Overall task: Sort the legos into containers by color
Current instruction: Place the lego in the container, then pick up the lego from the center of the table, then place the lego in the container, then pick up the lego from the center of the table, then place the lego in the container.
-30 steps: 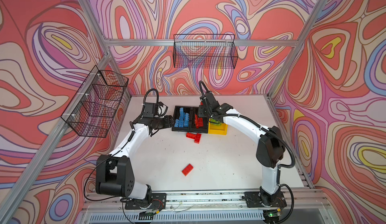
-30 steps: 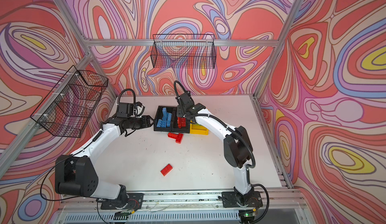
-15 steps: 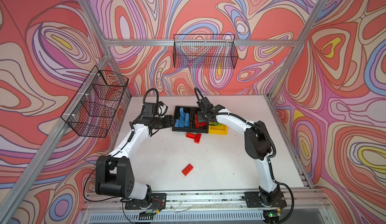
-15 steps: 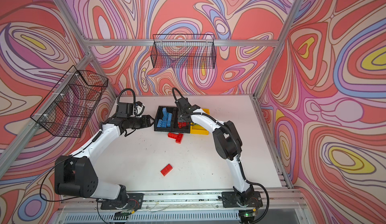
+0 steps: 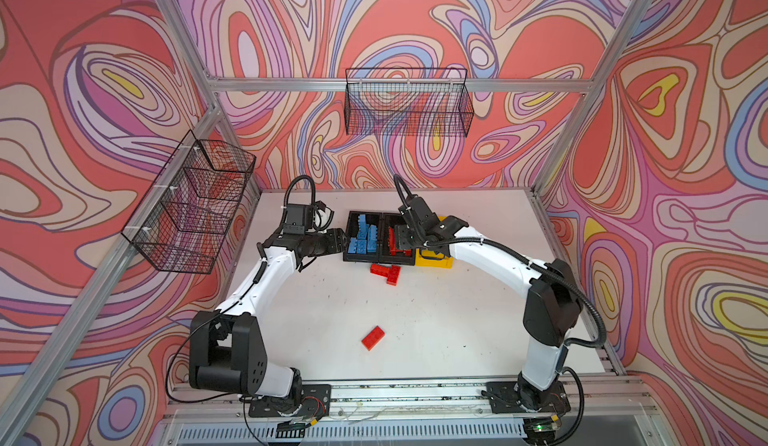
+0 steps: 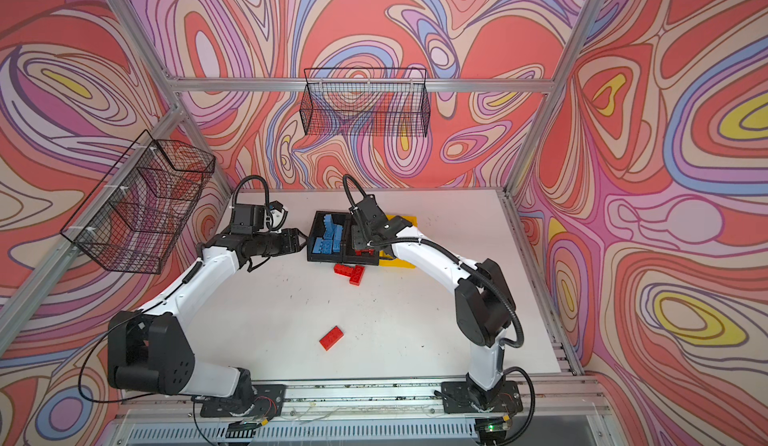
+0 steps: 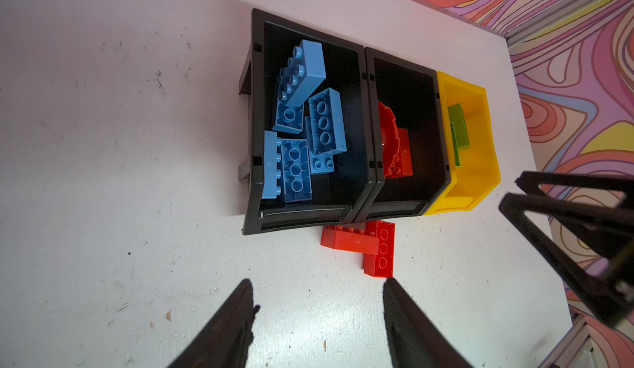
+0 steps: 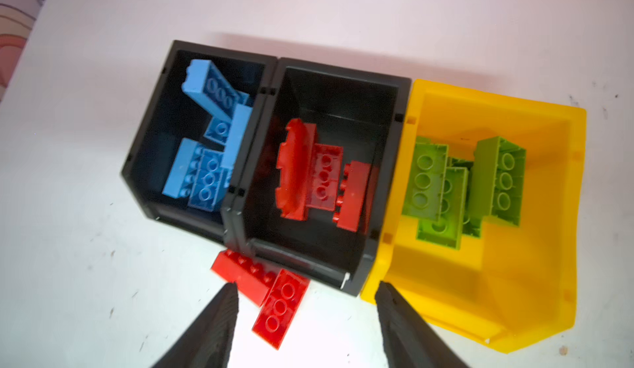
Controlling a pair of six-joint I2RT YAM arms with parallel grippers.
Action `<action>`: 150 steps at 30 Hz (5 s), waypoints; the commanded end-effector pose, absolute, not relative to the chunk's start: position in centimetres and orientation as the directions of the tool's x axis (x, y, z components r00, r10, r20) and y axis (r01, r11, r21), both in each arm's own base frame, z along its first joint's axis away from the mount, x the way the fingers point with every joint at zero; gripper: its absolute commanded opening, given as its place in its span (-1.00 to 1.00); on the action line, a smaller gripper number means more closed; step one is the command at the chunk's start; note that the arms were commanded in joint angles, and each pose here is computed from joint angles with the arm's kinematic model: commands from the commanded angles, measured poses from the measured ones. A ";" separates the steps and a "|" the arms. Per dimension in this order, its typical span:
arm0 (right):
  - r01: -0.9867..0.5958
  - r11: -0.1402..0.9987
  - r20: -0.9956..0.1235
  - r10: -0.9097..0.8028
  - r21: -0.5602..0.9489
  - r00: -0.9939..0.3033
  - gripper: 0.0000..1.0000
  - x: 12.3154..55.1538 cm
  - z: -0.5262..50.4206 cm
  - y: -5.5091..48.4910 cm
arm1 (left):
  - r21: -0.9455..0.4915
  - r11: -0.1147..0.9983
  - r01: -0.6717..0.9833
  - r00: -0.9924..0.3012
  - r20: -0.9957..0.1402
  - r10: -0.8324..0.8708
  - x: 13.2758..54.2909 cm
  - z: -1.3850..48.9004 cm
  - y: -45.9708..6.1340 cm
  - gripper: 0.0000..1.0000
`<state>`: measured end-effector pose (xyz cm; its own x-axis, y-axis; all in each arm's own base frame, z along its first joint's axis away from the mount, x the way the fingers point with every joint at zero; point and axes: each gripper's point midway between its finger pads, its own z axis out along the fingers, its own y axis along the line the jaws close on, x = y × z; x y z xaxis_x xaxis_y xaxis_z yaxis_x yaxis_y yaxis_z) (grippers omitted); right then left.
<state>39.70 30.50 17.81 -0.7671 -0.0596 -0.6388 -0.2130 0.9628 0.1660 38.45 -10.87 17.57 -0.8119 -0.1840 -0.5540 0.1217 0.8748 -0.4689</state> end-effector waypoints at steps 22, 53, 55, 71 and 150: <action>0.036 0.981 -0.391 0.109 0.190 -0.914 0.40 33.2 5.0 34.3 | -0.466 0.872 0.148 -0.788 -0.589 -0.181 38.3 18.6 -10.7 0.25; -0.004 0.994 -0.581 0.058 0.105 -0.812 -0.37 38.1 13.4 30.5 | -0.466 0.872 0.152 -0.790 -0.588 -0.177 38.3 18.6 -10.8 0.25; -0.008 0.993 -0.597 0.065 0.119 -0.799 -0.37 40.1 14.2 29.9 | -0.465 0.872 0.152 -0.787 -0.591 -0.178 38.2 18.8 -10.8 0.25; -0.073 0.992 -0.587 0.001 0.103 -0.810 0.03 48.8 11.6 29.1 | -0.454 0.876 0.160 -0.765 -0.618 -0.180 37.9 19.8 -10.5 0.24; -0.315 0.944 -0.594 -0.199 0.097 -0.780 -0.23 47.2 11.8 31.1 | -0.413 0.899 0.149 -0.760 -0.629 -0.163 37.9 19.4 -9.8 0.25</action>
<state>47.44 29.51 12.47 -0.7725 -0.1941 -0.6046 -0.2985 0.9514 0.0760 38.19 -10.24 19.04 -0.7747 -0.1752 -0.6075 0.1373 0.8913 -0.4322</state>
